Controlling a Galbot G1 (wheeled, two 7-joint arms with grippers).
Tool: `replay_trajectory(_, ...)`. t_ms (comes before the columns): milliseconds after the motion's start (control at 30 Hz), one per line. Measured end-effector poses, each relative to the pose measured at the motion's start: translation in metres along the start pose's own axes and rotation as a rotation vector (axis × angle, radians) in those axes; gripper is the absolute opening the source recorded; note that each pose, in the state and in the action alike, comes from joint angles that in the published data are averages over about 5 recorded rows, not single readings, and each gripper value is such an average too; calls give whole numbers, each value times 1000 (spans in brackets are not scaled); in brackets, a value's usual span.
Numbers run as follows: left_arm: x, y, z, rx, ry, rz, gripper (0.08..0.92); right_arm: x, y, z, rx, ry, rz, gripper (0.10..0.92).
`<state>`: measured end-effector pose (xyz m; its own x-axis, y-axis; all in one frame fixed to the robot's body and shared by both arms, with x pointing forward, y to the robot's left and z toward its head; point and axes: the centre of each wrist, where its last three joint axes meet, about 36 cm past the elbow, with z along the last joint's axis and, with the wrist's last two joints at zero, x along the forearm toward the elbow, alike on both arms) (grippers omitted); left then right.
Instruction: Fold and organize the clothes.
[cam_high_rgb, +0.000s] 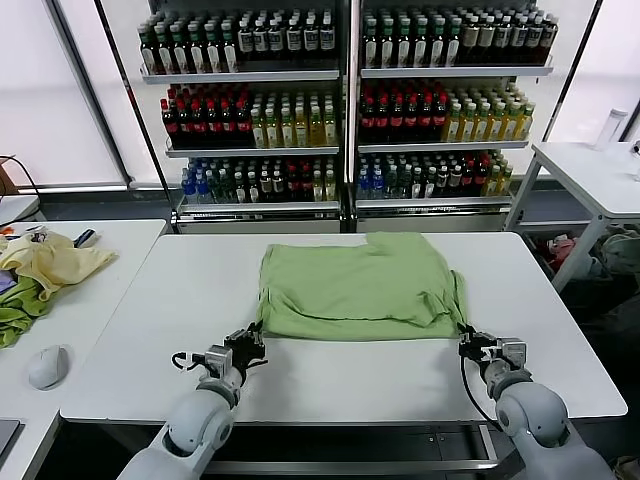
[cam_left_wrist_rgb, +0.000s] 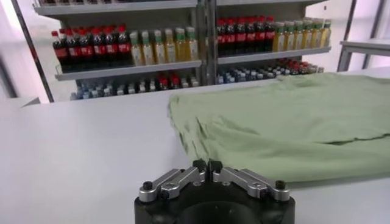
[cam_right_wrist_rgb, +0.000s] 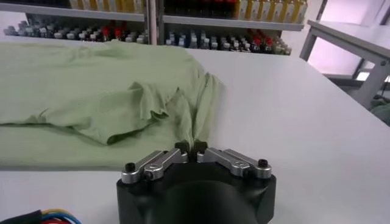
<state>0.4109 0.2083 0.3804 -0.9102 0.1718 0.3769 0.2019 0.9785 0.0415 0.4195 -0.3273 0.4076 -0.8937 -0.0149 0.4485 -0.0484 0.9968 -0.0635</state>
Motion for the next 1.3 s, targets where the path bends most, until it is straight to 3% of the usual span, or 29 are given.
replay_trajectory(333, 68, -18, 19, -2, 11, 20, 106, 58, 6, 16, 39, 2, 2, 149)
replay_trajectory(633, 116, -17, 25, -45, 28, -11, 106, 107, 11, 23, 88, 14, 0, 184)
replay_trajectory(733, 127, -16, 24, -56, 34, -16, 138, 118, 13, 22, 103, 6, -4, 265)
replay_trajectory(1000, 141, -5, 10, -82, 12, -33, 360, 135, 15, 4, 124, -83, -7, 498)
replay_trajectory(1167, 134, 5, 3, -82, -18, -49, 507, 124, 14, -11, 117, -139, -10, 637)
replay_trajectory(1300, 115, 15, -3, -71, -32, -59, 620, 96, 15, -22, 91, -165, -16, 754)
